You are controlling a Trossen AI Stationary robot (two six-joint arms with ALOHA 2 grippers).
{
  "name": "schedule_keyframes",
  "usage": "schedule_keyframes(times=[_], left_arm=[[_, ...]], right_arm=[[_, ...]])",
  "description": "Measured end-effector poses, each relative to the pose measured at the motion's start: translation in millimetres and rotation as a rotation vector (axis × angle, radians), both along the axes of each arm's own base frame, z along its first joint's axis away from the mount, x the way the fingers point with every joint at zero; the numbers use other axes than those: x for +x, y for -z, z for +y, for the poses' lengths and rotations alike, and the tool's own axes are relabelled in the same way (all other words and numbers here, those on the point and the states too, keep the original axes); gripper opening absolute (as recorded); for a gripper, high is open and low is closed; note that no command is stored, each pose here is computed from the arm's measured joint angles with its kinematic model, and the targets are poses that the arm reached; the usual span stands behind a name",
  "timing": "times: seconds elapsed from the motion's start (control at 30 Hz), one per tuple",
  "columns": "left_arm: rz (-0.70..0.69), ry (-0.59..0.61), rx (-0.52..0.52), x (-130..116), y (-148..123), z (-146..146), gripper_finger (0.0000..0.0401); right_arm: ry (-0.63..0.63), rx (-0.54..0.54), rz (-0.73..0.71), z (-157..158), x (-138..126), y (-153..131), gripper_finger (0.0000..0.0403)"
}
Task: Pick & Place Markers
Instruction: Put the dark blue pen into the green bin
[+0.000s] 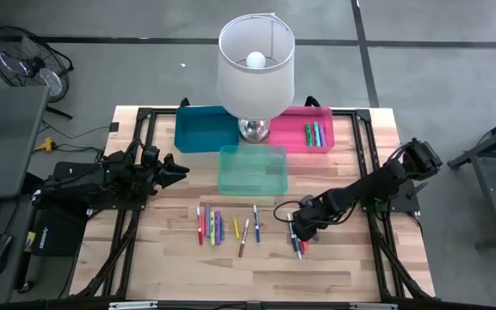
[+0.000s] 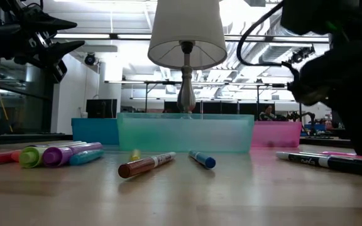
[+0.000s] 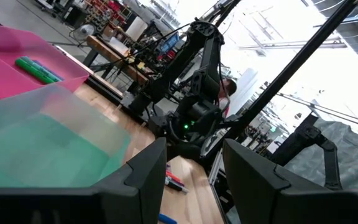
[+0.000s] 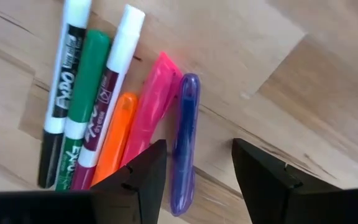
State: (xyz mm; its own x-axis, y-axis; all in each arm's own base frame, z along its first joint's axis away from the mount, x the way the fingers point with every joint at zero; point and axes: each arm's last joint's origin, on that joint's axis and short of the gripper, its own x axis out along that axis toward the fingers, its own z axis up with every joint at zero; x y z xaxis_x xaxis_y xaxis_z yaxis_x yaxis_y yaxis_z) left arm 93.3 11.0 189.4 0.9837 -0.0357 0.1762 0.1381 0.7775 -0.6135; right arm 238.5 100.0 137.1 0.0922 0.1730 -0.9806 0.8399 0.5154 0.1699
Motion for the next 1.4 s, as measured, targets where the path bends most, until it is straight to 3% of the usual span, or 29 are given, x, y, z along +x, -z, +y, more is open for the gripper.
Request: schedule_keyframes(times=[0.4,0.93,1.17,1.4], left_arm=[[0.0,0.0,0.0,0,0,0,0.0156],[0.0,0.001,0.0,0,0,0,0.0156],[0.0,0.0,0.0,0,0,0,0.0156],[0.0,0.0,0.0,0,0,0,0.0156]], right_arm=[[0.02,-0.016,0.055,0,1,12,0.0165],[0.074,-0.034,0.096,-1,-2,13,0.0031],[0.137,-0.013,0.099,-5,-1,11,0.0028],[0.148,-0.054,0.061,-9,2,-13,0.0028]])
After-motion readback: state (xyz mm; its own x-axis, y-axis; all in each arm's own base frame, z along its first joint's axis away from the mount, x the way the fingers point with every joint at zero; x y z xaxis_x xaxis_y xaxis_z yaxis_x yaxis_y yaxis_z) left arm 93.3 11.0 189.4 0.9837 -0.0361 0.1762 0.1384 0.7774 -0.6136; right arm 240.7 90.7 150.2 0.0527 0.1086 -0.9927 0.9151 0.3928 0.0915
